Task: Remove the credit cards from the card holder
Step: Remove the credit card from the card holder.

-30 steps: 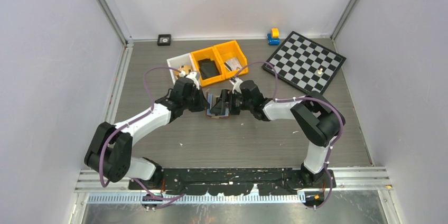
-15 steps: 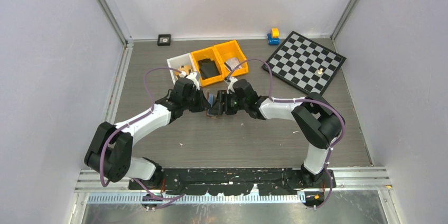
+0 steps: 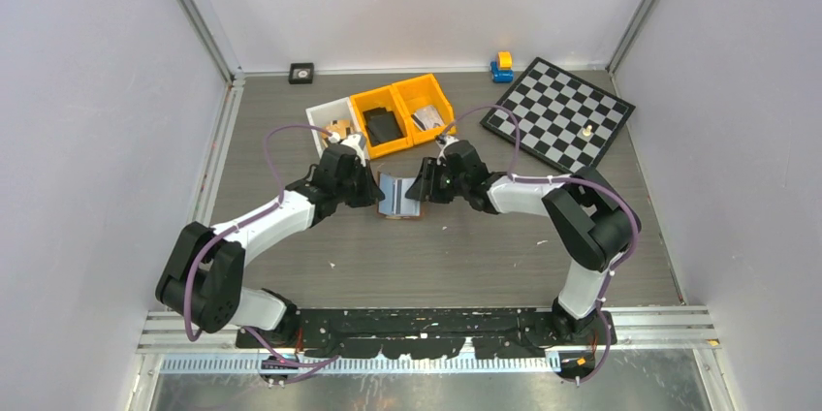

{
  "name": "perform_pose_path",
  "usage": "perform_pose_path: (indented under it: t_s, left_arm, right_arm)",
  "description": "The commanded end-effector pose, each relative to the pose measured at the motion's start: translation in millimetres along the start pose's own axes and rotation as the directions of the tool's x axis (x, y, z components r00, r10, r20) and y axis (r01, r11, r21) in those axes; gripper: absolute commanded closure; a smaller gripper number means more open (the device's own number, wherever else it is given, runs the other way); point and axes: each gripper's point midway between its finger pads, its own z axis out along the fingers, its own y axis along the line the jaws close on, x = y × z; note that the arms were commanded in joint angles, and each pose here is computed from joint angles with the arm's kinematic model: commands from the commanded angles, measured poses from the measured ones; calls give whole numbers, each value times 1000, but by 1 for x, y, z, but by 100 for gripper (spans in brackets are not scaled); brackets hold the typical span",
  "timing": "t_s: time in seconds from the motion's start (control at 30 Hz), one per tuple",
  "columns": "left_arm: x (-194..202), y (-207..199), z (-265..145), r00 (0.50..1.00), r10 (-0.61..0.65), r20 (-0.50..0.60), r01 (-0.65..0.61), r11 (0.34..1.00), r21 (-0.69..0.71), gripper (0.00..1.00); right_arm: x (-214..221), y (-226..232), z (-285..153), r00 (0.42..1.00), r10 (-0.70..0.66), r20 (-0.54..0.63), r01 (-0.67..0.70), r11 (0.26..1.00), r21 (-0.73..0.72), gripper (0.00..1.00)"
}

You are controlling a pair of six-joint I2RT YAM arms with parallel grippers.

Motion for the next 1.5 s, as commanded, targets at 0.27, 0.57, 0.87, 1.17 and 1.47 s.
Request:
perform_pose_path:
  t_s: [0.27, 0.57, 0.87, 1.17, 1.47]
  left_arm:
    - [-14, -16, -3, 999, 1, 40, -3, 998, 59, 100]
    - [-24, 20, -14, 997, -17, 80, 28, 989, -148, 86]
    - [-45, 21, -57, 961, -29, 276, 69, 988, -136, 30]
    - [-46, -82, -86, 929, 2, 370, -165, 897, 410, 41]
    - [-27, -108, -58, 974, 37, 222, -152, 838, 524, 66]
  right_arm:
    - [-25, 29, -9, 996, 49, 74, -35, 984, -173, 80]
    - [-37, 18, -17, 990, 96, 106, -77, 982, -170, 99]
    - [-56, 25, -48, 974, 97, 205, -51, 975, -217, 100]
    - [-61, 30, -61, 969, 73, 236, -23, 978, -208, 100]
    - [-59, 42, -65, 972, 65, 227, -2, 964, -265, 99]
